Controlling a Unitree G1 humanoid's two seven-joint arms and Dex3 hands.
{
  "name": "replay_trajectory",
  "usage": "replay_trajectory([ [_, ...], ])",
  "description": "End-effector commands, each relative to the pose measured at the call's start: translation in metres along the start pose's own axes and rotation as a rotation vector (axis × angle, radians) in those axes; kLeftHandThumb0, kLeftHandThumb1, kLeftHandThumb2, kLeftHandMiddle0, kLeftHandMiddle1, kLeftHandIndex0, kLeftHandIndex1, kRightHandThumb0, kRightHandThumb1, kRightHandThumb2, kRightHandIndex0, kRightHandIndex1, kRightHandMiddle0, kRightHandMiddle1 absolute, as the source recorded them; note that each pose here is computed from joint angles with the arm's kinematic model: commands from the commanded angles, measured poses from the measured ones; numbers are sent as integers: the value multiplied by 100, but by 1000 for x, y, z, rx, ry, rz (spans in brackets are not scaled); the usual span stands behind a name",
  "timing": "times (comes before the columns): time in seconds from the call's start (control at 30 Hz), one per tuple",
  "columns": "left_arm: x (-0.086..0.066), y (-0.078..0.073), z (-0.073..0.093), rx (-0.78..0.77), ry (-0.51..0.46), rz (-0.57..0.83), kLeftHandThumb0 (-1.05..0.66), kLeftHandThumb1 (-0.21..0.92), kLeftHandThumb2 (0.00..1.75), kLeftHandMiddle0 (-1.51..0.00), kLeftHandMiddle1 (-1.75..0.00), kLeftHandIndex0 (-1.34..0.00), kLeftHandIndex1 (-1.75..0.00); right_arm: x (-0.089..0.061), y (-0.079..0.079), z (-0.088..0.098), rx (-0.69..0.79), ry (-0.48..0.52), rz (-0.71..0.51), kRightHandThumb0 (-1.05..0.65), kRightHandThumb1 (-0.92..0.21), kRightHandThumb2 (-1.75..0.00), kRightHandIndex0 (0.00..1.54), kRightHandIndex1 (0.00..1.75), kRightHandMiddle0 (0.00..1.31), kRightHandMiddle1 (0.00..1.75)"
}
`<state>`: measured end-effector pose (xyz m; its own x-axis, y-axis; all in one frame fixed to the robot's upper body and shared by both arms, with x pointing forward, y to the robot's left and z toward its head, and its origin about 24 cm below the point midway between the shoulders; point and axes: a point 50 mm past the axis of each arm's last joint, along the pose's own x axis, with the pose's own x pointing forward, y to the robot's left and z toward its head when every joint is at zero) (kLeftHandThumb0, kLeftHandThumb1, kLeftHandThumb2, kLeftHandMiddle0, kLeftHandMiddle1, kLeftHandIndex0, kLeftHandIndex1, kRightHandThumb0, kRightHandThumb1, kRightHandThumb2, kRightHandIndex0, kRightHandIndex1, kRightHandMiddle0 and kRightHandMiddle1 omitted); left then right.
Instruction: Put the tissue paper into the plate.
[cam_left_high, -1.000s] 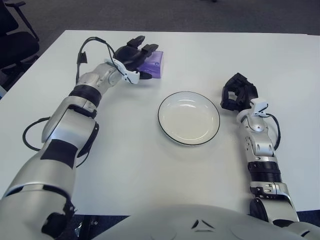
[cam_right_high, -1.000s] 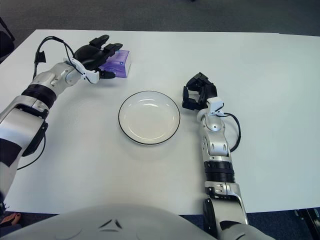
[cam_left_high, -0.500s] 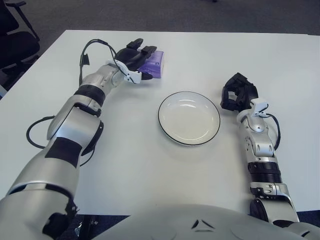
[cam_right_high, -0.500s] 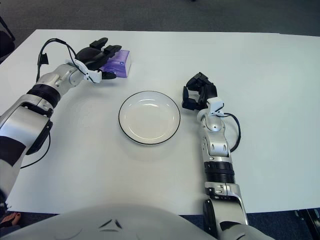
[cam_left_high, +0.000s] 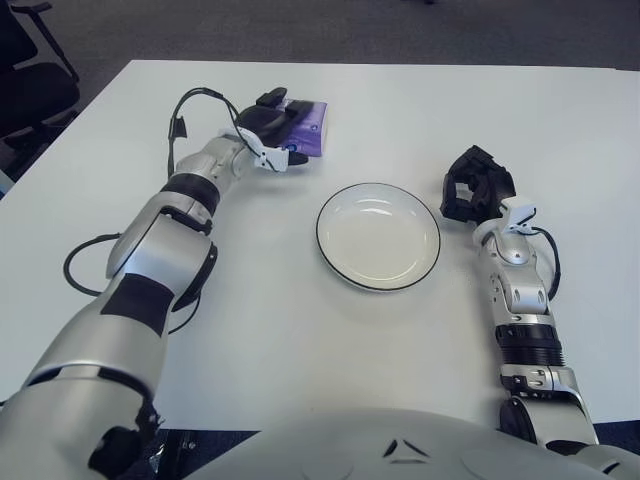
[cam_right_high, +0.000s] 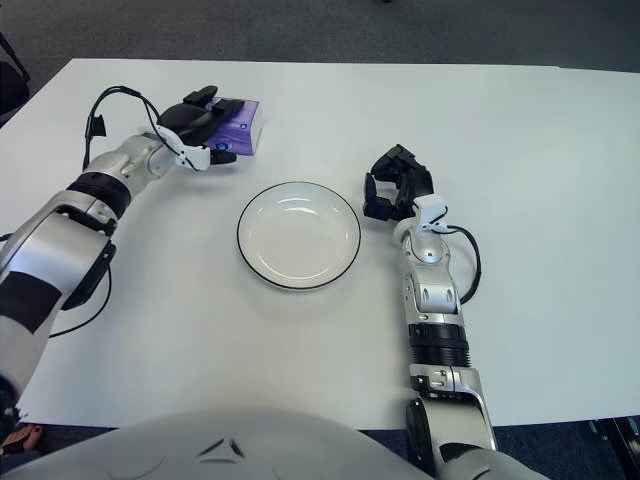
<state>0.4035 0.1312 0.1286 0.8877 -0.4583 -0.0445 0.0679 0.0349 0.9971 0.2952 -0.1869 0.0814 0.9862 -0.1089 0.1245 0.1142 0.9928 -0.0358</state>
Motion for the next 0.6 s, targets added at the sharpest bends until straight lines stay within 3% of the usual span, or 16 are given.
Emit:
replay_trajectory([
  [0.0, 8, 15, 4, -3, 16, 36, -105, 92, 72, -2, -1, 0, -42, -57, 2, -72, 73, 293, -37, -49, -29, -135, 119, 175, 63, 175],
  [0.57, 3, -1, 3, -32, 23, -12, -104, 92, 68, -10, -6, 0, -54, -60, 1, -72, 78, 297, -22, -49, -29, -135, 119, 175, 63, 175],
])
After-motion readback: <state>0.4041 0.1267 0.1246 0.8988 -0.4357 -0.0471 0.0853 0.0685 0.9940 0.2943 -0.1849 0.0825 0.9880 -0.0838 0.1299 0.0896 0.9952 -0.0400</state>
